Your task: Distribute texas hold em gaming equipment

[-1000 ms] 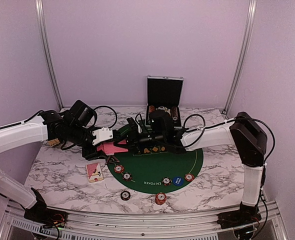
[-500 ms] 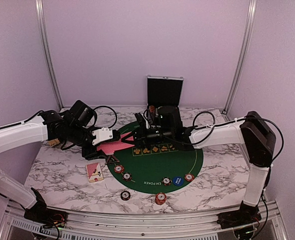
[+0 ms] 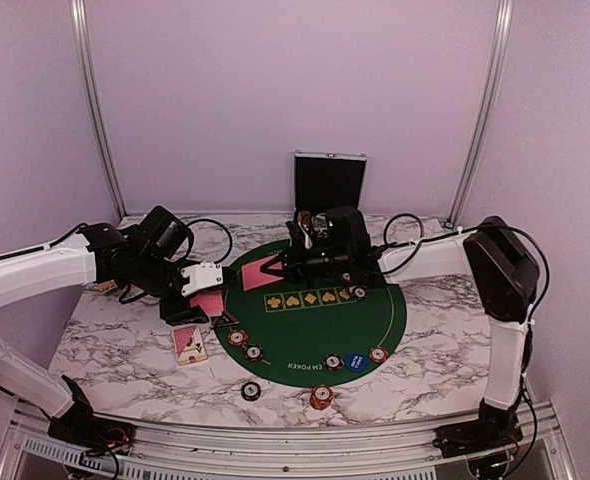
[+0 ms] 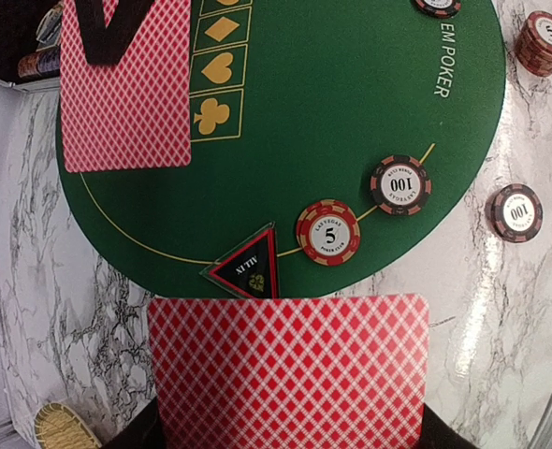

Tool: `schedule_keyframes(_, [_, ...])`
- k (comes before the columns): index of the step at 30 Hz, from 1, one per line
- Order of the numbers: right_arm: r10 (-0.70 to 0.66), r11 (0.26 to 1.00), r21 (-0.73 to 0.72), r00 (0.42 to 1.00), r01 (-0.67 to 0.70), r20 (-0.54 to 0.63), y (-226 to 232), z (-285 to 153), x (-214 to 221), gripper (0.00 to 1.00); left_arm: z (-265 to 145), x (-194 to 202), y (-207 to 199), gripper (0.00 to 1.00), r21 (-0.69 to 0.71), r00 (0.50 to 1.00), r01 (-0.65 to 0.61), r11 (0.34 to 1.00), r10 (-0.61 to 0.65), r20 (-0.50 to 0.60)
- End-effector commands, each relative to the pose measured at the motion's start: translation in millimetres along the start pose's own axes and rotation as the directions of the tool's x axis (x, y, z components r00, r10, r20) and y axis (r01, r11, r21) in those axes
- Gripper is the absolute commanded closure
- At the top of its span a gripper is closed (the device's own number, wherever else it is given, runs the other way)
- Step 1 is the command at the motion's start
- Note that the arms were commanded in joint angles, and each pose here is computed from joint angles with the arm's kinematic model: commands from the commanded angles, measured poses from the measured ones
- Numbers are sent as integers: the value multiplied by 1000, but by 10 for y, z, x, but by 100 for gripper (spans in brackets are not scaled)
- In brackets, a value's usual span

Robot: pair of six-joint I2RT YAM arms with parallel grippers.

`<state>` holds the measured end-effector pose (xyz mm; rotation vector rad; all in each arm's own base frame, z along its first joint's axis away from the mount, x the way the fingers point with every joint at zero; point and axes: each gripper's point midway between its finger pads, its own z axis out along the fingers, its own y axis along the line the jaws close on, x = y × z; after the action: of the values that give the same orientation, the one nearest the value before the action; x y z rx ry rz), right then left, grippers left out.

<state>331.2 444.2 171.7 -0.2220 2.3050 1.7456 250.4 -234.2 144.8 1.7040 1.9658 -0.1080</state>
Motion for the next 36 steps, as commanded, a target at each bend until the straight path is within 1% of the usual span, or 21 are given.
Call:
schedule_keyframes(1, [16,999,52,999,-14,-38,-378,317,-78,100,-112,-12,-9,100,6,1000,5,1000,-5,12])
schedule_keyframes(7, [36,995,91,998,-31,-44,-702,724,-191,100,-139,-36,-25,100,16,1000,15,1000,-16,20])
schedule_keyframes(10, [48,996,82,998,-44,-45,-782,890,-225,100,-154,-66,-27,100,22,999,23,999,-24,31])
schedule_keyframes(17, [76,995,73,997,-74,-27,-921,1110,-248,100,-169,-57,-54,100,30,999,21,999,-22,34])
schedule_keyframes(21, [83,992,92,997,-82,-5,-1028,1186,-270,100,-175,-57,-65,100,35,999,25,999,-26,36])
schedule_keyframes(22, [79,992,103,997,-78,-3,-1056,1200,-271,99,-179,-59,-67,100,36,999,27,999,-28,38])
schedule_keyframes(23, [74,990,120,997,-72,-8,-1087,1215,-256,96,-177,-62,-71,100,39,999,28,999,-30,40])
schedule_keyframes(25, [48,986,160,999,-45,-19,-1131,1231,-215,85,-174,-57,-80,100,42,999,30,999,-31,38])
schedule_keyframes(27, [23,976,215,999,-17,-26,-1179,1201,-185,71,-176,-56,-83,100,43,999,31,999,-33,39])
schedule_keyframes(30, [-11,951,309,1000,16,-20,-1250,1069,-170,57,-174,-55,-94,100,47,999,32,998,-34,40])
schedule_keyframes(34, [-60,917,394,998,65,-25,-1263,896,-173,33,-165,-53,-103,100,54,998,42,998,-44,37])
schedule_keyframes(36, [-83,899,428,996,87,-29,-1261,818,-179,25,-167,-46,-108,100,56,998,42,998,-44,34])
